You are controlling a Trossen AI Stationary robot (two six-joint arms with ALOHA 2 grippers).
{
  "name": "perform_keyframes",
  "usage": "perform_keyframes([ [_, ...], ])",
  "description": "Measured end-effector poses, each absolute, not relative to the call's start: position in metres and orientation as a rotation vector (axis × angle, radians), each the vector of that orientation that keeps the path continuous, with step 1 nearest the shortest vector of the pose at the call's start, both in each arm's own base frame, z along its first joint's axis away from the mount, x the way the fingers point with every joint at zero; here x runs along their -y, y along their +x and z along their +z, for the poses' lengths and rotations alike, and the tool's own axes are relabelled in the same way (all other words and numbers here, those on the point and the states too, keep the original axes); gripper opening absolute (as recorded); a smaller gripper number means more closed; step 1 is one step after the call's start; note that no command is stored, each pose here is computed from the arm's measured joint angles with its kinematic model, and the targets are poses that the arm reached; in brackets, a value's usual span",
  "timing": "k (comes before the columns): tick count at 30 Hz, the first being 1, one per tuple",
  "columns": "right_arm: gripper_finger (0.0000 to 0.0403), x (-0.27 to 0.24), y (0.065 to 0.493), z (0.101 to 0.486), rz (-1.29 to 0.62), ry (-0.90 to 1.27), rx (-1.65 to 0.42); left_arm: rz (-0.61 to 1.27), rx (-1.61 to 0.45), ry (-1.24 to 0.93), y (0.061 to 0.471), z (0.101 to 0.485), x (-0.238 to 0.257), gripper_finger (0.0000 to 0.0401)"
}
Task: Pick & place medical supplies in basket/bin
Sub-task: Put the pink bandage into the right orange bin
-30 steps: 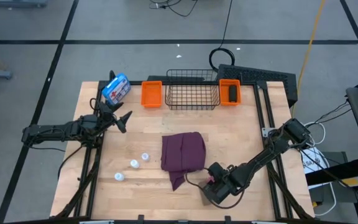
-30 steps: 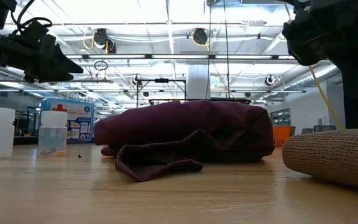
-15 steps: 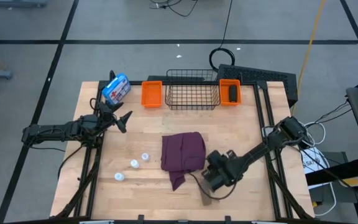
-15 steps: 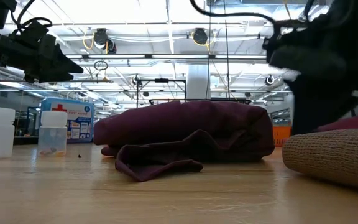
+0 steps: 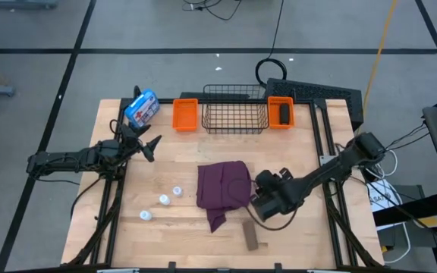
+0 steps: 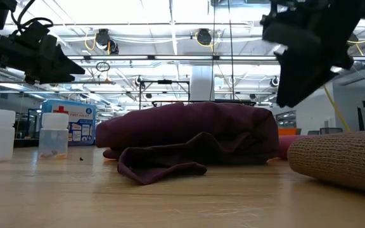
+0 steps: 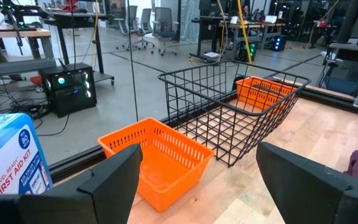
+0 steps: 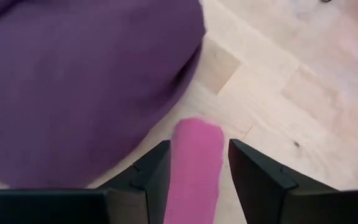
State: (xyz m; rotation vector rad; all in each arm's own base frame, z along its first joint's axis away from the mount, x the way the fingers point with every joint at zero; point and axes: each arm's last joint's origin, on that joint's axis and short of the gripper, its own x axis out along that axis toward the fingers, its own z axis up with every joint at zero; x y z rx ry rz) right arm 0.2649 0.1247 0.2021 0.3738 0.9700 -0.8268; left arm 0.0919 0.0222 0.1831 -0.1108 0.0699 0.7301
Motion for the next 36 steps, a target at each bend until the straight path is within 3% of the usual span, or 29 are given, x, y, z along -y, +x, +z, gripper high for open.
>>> perform_keyframes([
  [9, 0.0169, -0.125, 0.252, 0.229, -0.666, 0.397, -1.021, 0.731, -0.071, -0.111, 0.092, 0.183, -0.022, 0.0324],
  [15, 0.0241, -0.131, 0.252, 0.216, -0.578, 0.458, -1.052, 0.73, -0.07, -0.111, 0.092, 0.183, -0.022, 0.0324],
  [22, 0.0307, -0.123, 0.236, 0.173, -0.697, 0.614, -1.046, 0.73, -0.071, -0.111, 0.092, 0.183, -0.022, 0.0324],
  [29, 0.0312, -0.117, 0.229, 0.135, -0.636, 0.757, -0.937, 0.73, -0.071, -0.111, 0.092, 0.183, -0.022, 0.0324],
  [36, 0.031, -0.108, 0.226, 0.126, -0.646, 0.756, -0.892, 0.73, -0.071, -0.111, 0.092, 0.183, -0.022, 0.0324],
])
